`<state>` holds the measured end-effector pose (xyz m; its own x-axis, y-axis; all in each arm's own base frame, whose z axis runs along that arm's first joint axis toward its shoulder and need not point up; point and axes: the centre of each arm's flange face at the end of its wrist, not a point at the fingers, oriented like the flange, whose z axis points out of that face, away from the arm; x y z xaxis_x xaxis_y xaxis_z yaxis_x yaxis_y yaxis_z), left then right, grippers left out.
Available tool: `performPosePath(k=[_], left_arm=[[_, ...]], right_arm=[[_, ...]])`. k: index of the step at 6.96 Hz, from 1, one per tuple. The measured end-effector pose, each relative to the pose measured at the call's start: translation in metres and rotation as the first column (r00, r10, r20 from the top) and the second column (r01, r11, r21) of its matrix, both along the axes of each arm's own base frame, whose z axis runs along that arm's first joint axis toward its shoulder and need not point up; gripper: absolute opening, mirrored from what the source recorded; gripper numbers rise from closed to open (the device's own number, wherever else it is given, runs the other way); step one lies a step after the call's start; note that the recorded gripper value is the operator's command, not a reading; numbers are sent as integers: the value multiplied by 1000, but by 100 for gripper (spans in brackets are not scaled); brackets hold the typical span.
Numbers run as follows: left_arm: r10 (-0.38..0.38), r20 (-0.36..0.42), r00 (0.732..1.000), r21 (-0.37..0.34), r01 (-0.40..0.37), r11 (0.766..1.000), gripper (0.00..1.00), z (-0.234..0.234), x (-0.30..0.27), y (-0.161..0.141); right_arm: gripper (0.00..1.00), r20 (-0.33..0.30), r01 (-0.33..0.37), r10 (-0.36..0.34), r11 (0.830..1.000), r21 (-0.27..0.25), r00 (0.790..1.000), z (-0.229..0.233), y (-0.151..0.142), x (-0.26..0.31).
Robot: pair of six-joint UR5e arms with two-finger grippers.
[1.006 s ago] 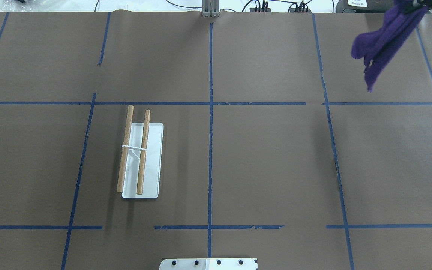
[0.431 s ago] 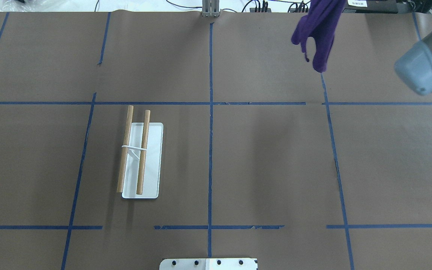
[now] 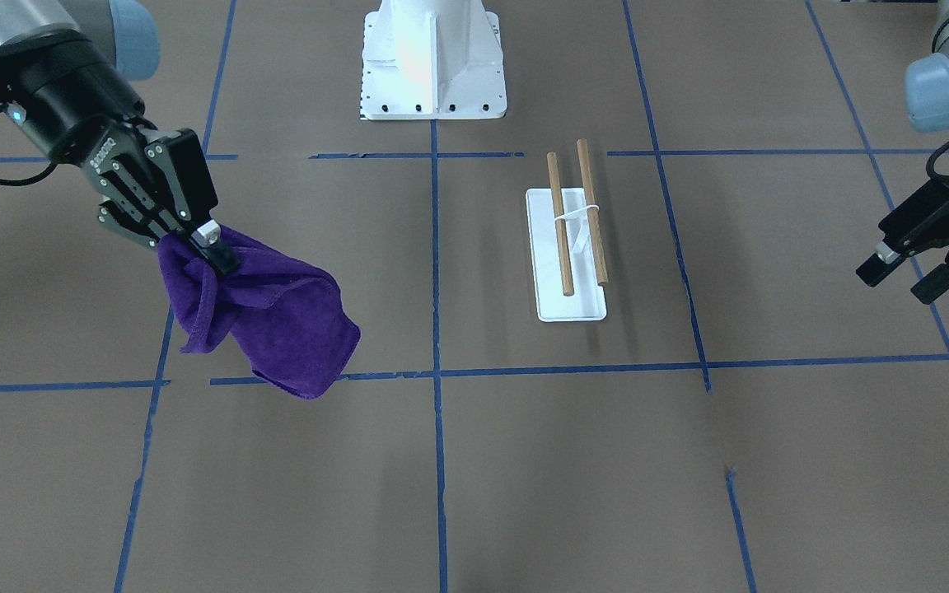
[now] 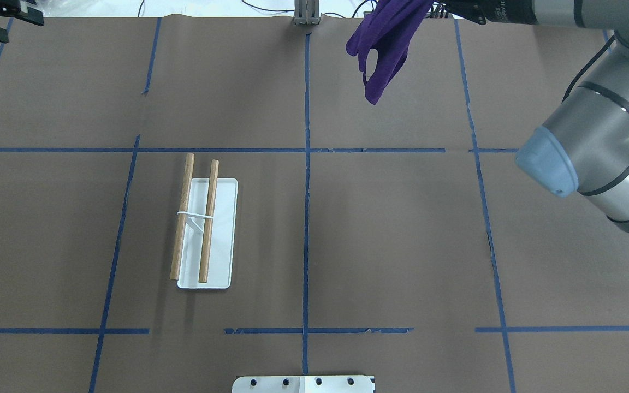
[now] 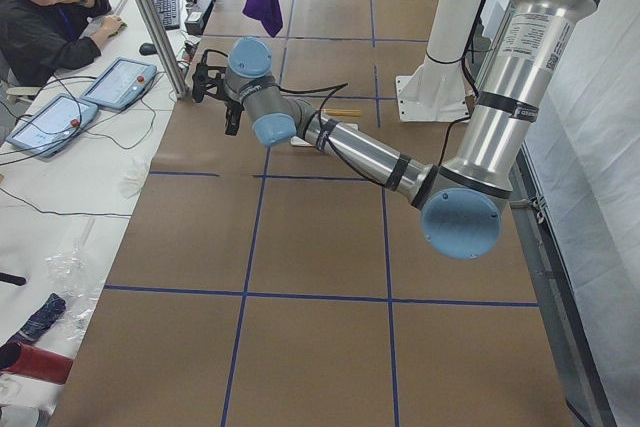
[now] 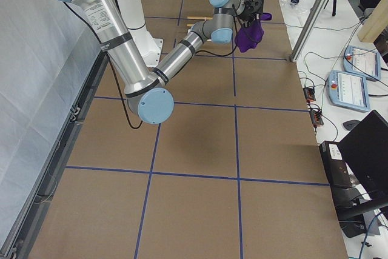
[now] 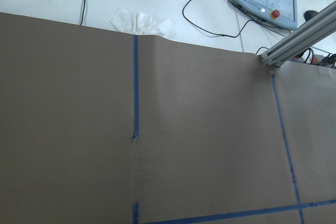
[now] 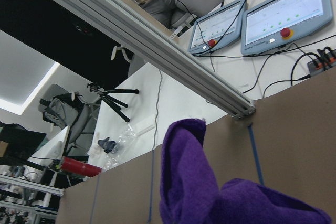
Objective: Hang towel on rack
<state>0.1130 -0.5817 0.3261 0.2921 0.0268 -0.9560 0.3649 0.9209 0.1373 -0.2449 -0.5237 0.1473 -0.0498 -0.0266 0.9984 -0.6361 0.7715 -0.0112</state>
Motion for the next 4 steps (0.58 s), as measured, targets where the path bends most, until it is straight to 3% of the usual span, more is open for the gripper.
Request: performPosePath(k=[2, 4], left_arm=[[-15, -163, 987, -77, 3, 997, 100, -32, 51, 13], [-37, -303, 952, -194, -23, 981, 100, -64, 103, 26]], right_arm=[[0, 177, -41, 32, 998, 43, 984, -24, 34, -20], [0, 279, -57, 33, 996, 76, 960, -52, 70, -42]])
